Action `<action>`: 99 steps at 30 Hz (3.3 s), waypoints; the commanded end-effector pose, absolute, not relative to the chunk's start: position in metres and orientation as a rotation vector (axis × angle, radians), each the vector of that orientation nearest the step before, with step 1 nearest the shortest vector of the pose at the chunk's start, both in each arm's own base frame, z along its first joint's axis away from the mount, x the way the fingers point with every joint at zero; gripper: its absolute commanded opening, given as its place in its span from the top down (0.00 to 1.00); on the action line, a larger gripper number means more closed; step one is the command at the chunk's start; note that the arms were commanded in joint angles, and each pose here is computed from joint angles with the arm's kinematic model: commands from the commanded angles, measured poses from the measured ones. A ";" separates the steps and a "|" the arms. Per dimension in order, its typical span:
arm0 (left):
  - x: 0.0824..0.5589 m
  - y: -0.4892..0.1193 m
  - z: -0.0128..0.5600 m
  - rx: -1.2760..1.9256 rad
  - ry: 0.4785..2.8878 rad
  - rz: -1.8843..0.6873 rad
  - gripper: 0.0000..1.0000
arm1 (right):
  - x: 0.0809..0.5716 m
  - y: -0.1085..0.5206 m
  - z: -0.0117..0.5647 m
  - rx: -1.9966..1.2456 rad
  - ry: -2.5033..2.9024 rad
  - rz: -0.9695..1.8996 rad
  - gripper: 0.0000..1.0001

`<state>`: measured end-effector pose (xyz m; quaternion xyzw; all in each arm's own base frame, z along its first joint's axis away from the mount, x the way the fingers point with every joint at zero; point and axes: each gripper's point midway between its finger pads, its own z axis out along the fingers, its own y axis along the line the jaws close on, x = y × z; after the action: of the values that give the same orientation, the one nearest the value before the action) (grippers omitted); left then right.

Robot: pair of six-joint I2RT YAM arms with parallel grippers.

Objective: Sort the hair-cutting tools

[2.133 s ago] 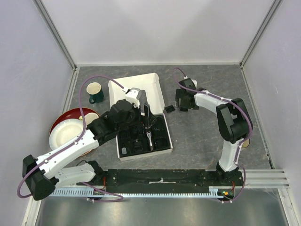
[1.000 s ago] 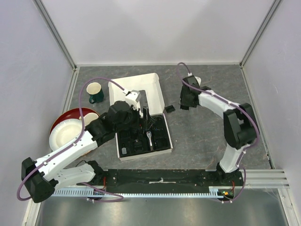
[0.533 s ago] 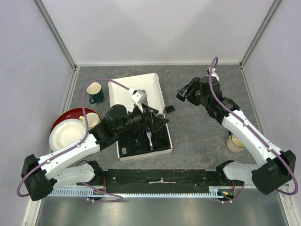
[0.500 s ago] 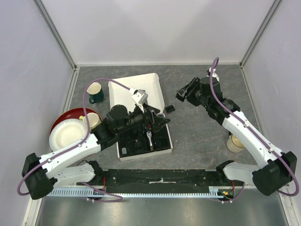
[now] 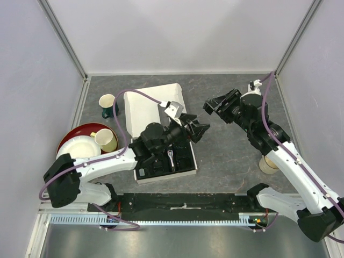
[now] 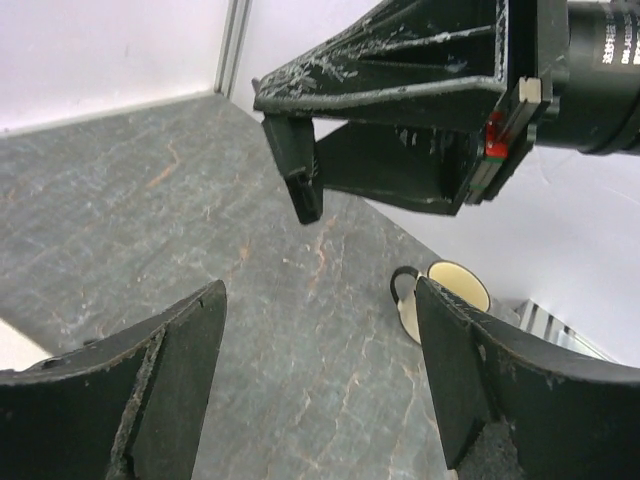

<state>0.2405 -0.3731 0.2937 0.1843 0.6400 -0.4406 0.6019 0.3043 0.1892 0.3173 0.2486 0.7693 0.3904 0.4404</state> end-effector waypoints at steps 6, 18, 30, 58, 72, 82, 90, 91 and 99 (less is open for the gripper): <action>0.267 -0.388 0.368 0.335 1.217 -0.905 0.32 | 0.293 0.190 0.340 0.630 1.847 1.064 0.61; 0.277 -0.412 0.368 0.380 1.260 -0.898 0.63 | 0.289 0.186 0.343 0.636 1.828 1.065 0.60; 0.270 -0.414 0.353 0.356 1.316 -0.949 0.51 | 0.292 0.180 0.344 0.664 1.804 1.042 0.60; 0.271 -0.412 0.338 0.272 1.382 -0.992 0.71 | 0.290 0.179 0.344 0.704 1.766 1.085 0.60; 0.267 -0.425 0.343 0.286 1.352 -1.058 0.98 | 0.292 0.187 0.342 0.728 1.775 1.139 0.57; 0.281 -0.394 0.329 0.229 1.543 -0.899 0.98 | 0.291 0.168 0.315 0.675 1.832 0.940 0.06; 0.274 -0.330 0.269 0.320 1.974 -0.965 0.98 | 0.282 0.145 0.306 0.553 1.843 0.767 0.02; 0.273 -0.324 0.262 0.312 2.024 -0.977 0.98 | 0.280 0.144 0.299 0.545 1.871 0.741 0.02; 0.251 -0.292 0.206 0.298 2.328 -1.092 0.98 | 0.271 0.146 0.218 0.477 2.119 0.600 0.04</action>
<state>0.2924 -0.2883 0.2304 0.1032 0.8411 -0.3650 0.3857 0.2810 0.1485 0.2665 0.2165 0.8030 0.2878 0.4749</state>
